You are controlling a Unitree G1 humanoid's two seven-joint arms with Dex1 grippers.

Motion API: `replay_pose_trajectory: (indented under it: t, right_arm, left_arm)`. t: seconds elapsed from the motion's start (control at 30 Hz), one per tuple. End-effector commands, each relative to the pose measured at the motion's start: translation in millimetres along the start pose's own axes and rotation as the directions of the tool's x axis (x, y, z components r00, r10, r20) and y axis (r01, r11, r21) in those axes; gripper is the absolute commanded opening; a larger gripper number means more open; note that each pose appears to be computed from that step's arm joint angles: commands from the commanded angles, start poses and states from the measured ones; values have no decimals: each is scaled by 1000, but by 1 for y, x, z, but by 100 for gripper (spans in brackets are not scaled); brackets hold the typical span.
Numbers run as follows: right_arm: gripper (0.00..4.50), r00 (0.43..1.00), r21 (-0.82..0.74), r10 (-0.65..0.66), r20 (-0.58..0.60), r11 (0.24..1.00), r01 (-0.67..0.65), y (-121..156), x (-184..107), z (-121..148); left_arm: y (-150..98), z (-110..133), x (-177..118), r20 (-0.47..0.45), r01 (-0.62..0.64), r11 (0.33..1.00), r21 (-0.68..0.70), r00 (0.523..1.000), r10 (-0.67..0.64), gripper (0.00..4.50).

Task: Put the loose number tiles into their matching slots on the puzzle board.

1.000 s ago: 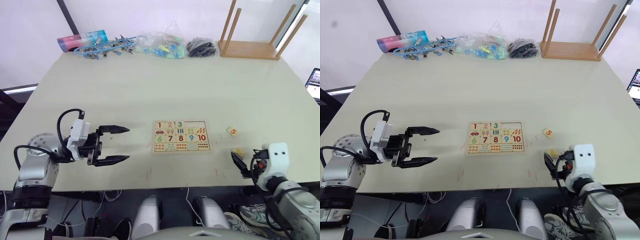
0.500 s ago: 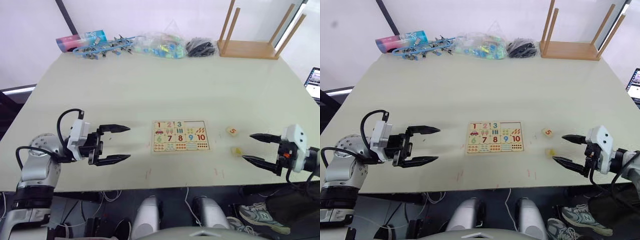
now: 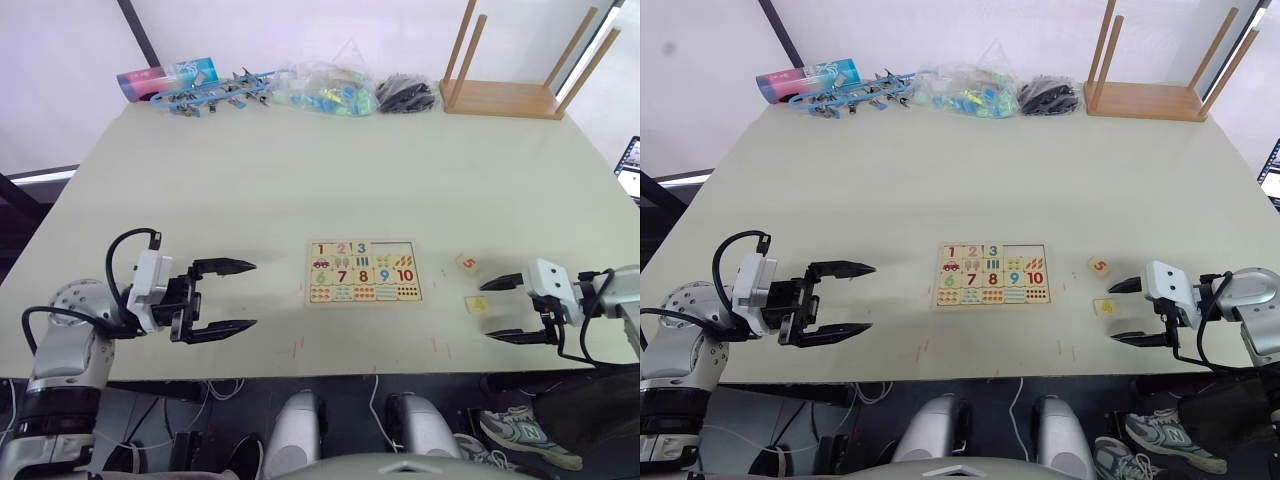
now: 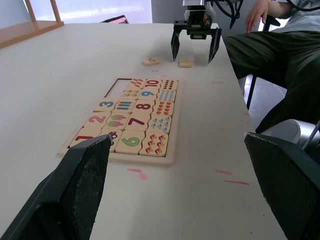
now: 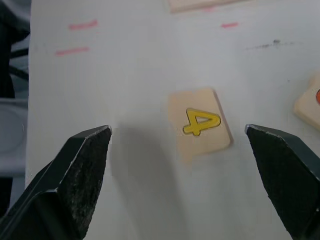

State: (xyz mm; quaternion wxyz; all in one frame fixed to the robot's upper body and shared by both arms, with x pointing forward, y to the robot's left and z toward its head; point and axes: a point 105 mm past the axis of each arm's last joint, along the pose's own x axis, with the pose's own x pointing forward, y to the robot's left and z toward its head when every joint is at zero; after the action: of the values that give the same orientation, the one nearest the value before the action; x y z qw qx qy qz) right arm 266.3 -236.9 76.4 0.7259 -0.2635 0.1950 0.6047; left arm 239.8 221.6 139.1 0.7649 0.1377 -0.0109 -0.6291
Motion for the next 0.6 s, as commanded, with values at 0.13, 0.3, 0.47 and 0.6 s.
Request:
replay_pose_trajectory:
  t: [0.13, 0.3, 0.47, 0.6]
  right_arm:
    - [448, 999, -64, 20, 25, 998, -19, -2, 3, 2]
    - [448, 999, -87, 42, 34, 995, -39, -2, 5, 1]
    - [448, 998, -98, 53, 37, 994, -49, -5, 8, 0]
    - [448, 996, -96, 79, 30, 992, -76, -3, 9, -2]
  left_arm:
    - [0, 11, -6, 16, -6, 999, 38, 1000, 6, 450]
    - [2, 11, -6, 16, -6, 999, 39, 1000, 5, 450]
    - [2, 11, -6, 16, -2, 999, 38, 1000, 1, 450]
    - [2, 11, -7, 13, -2, 999, 38, 1000, 1, 450]
